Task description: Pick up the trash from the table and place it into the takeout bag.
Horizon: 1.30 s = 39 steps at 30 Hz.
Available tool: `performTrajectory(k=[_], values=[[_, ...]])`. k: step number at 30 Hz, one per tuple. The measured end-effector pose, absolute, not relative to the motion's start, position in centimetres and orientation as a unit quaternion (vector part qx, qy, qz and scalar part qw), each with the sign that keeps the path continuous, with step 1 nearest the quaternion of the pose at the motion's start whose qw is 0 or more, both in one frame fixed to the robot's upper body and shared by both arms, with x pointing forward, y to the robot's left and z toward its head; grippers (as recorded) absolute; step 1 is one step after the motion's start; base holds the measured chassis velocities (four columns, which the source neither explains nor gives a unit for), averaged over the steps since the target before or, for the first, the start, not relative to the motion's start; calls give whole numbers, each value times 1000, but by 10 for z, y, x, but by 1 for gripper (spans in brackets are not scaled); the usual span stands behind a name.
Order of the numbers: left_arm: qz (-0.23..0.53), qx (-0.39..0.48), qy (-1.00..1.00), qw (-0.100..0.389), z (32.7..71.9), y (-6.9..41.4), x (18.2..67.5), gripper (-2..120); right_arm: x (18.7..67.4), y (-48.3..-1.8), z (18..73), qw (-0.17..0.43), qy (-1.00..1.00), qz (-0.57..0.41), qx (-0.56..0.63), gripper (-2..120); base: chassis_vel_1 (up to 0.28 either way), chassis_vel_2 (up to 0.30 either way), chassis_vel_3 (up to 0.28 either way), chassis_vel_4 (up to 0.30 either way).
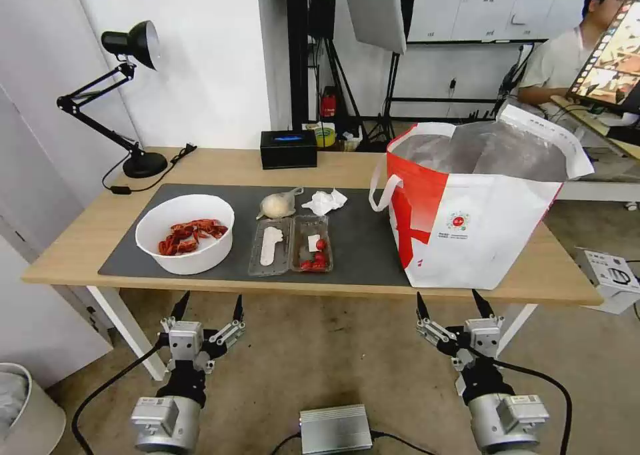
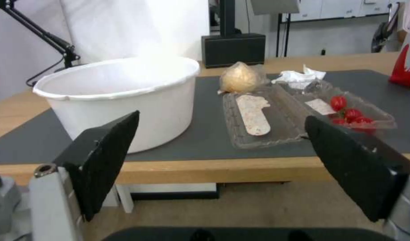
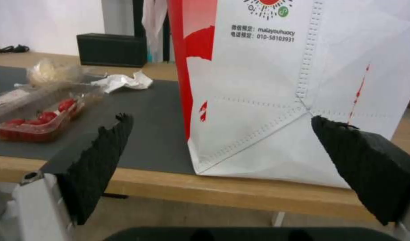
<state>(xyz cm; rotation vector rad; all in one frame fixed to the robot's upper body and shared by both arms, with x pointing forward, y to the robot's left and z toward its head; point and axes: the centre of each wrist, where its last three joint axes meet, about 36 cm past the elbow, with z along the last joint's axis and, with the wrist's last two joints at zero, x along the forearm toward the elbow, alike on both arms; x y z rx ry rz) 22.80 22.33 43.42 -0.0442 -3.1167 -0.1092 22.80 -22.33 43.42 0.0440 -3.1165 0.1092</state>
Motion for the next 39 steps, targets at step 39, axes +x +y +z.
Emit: performTrajectory(k=[39], values=[[64, -80, -994, 33, 380, 262, 244, 100, 233, -266, 422, 69, -995, 65, 10, 100, 0, 0, 0, 0]])
